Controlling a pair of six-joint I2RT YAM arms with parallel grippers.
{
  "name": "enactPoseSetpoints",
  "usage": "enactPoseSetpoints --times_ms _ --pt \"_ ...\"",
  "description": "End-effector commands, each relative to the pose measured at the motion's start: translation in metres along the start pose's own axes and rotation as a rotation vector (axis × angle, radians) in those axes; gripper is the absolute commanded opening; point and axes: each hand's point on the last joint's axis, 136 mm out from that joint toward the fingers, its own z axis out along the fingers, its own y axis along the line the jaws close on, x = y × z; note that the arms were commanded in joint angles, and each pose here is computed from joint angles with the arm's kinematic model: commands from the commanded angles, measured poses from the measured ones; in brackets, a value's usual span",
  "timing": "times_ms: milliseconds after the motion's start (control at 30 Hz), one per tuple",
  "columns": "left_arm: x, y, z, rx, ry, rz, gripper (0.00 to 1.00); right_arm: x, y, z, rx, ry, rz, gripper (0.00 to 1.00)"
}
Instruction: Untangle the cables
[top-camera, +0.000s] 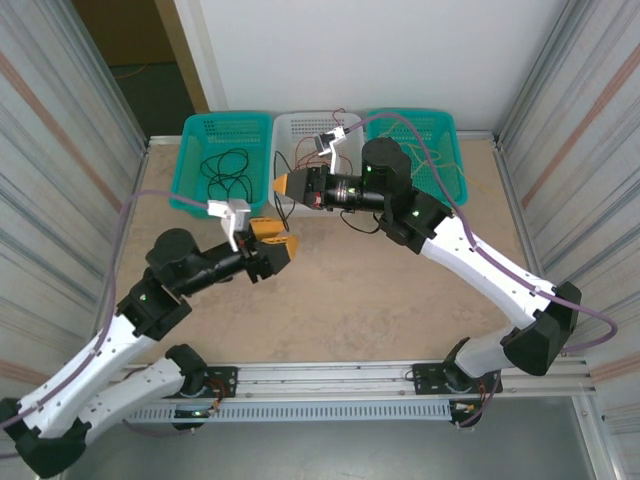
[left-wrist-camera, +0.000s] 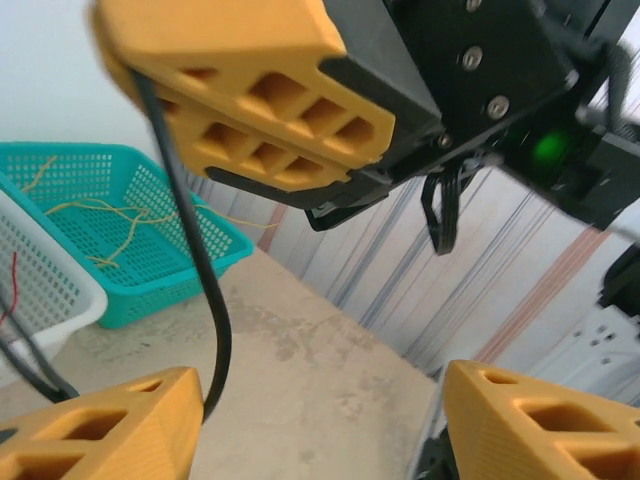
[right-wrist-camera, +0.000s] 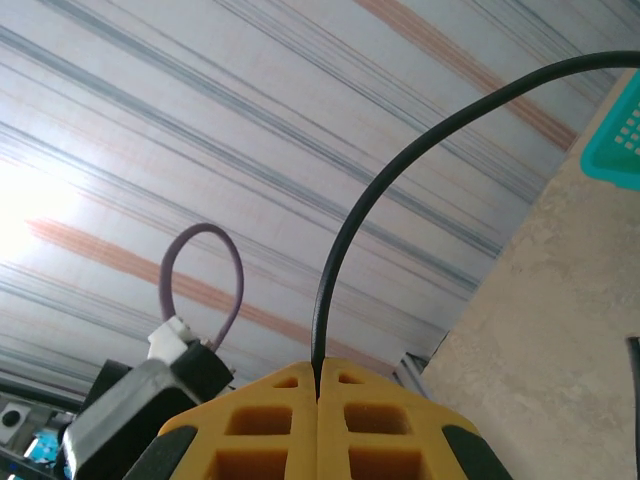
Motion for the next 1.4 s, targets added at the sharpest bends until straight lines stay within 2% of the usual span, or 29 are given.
enactPoseSetpoints --times_ms 0,100,167,467,767,933,1067,1133,1200,1233,1300,1367 --pt "-0.015 0.006 0.005 -0.098 -0.052 0.164 0.59 -0.009 0.034 -0.014 -0.079 -0.021 -0.03 0.0" --pt "-0.014 0.005 0.009 -0.115 -0.059 0.182 0.48 -0.008 0.032 -0.016 -0.069 -0.021 -0.033 0.0" --pt "-0.016 0.007 0.009 -0.124 -0.071 0.165 0.45 -0.007 0.031 -0.017 -0.062 -0.022 -0.037 0.0" --pt "-0.024 0.036 -0.005 -0.311 -0.093 0.103 0.51 -0.005 0.025 -0.018 -0.025 -0.018 -0.056 0.0" --pt "-0.027 0.026 -0.005 -0.265 -0.091 0.089 0.48 0.004 0.021 -0.016 0.032 -0.01 -0.096 0.0" --pt "-0.031 0.028 -0.002 -0.275 -0.102 0.095 0.43 0.012 0.022 -0.012 0.053 0.009 -0.124 0.0" --pt "-0.034 0.03 0.004 -0.291 -0.091 0.103 0.31 0.016 0.023 -0.011 0.067 0.018 -0.144 0.0" --pt "-0.035 0.03 0.006 -0.294 -0.089 0.098 0.18 0.017 0.022 -0.012 0.077 0.017 -0.148 0.0" --pt "-0.035 0.029 0.008 -0.287 -0.087 0.092 0.0 0.017 0.02 -0.014 0.089 0.015 -0.154 0.0" --pt "-0.036 0.028 0.008 -0.28 -0.087 0.088 0.0 0.016 0.019 -0.016 0.099 0.01 -0.161 0.0" --pt "-0.037 0.024 0.008 -0.253 -0.092 0.079 0.0 0.014 0.012 -0.019 0.14 -0.003 -0.169 0.11" --pt "-0.04 0.019 0.006 -0.214 -0.104 0.063 0.0 0.01 0.0 -0.027 0.2 -0.021 -0.175 0.31"
